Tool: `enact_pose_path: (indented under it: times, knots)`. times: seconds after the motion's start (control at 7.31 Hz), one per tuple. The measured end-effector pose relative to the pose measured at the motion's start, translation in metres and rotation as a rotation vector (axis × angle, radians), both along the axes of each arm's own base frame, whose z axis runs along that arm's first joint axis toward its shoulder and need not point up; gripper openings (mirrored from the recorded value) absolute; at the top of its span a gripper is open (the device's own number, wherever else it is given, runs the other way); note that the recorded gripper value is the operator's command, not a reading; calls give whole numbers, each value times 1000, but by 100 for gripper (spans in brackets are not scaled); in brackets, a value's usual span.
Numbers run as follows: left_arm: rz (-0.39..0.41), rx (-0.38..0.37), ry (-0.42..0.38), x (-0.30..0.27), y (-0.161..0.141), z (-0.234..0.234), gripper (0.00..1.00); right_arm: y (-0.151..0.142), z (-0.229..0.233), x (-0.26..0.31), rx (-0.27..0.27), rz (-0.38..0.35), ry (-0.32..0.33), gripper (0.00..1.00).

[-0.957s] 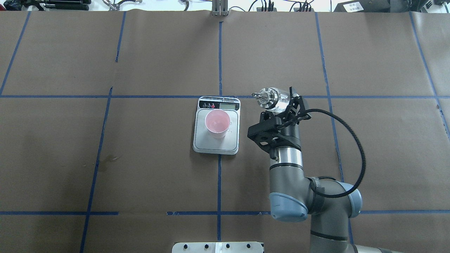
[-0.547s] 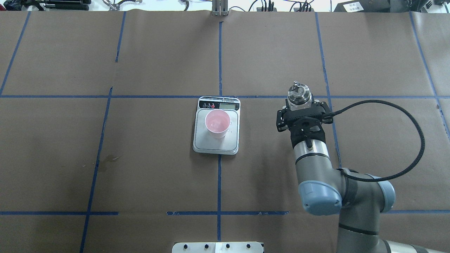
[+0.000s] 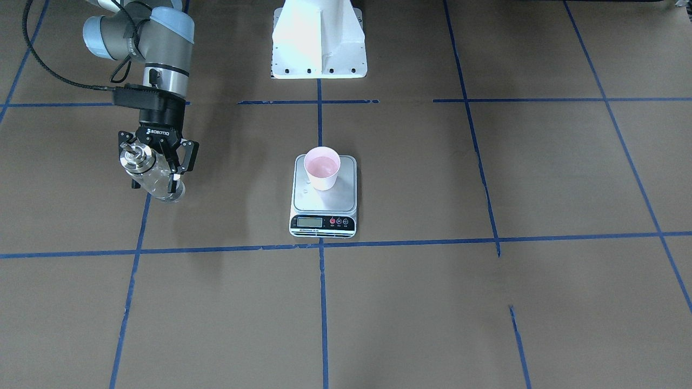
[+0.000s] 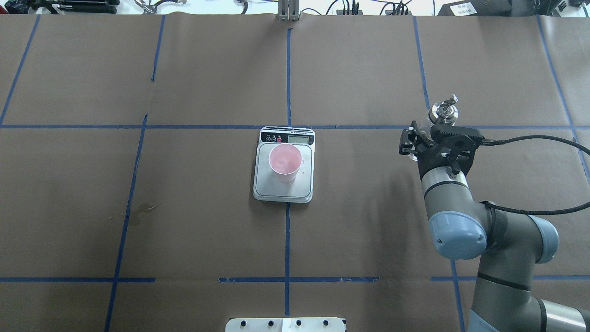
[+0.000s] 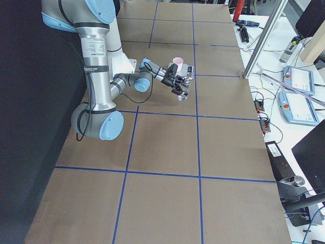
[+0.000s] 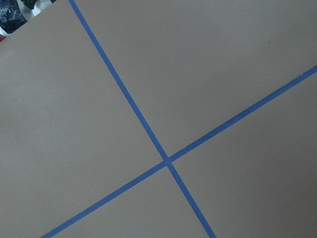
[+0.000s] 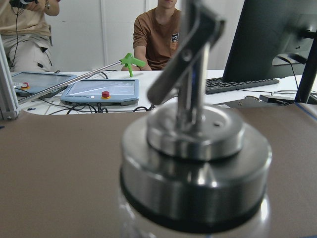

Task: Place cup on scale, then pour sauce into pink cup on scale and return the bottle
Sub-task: 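Lower the bottle toward its original spot with the right gripper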

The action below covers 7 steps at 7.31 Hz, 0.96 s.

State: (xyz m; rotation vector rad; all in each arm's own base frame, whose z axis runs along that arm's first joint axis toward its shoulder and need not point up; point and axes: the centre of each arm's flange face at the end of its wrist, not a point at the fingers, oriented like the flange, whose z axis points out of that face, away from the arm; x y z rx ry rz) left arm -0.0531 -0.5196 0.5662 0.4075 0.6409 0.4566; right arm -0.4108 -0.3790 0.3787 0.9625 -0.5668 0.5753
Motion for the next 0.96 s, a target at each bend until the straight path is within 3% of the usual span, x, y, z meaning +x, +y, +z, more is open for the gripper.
enact_pose_path:
  times: [0.27, 0.96]
  knots:
    - [-1, -1, 0, -1, 1, 0, 100, 1, 18, 7, -17, 48, -40, 0]
    - [-1, -5, -2, 0, 3, 3, 100, 12, 69, 4, -48, 57, 20, 0]
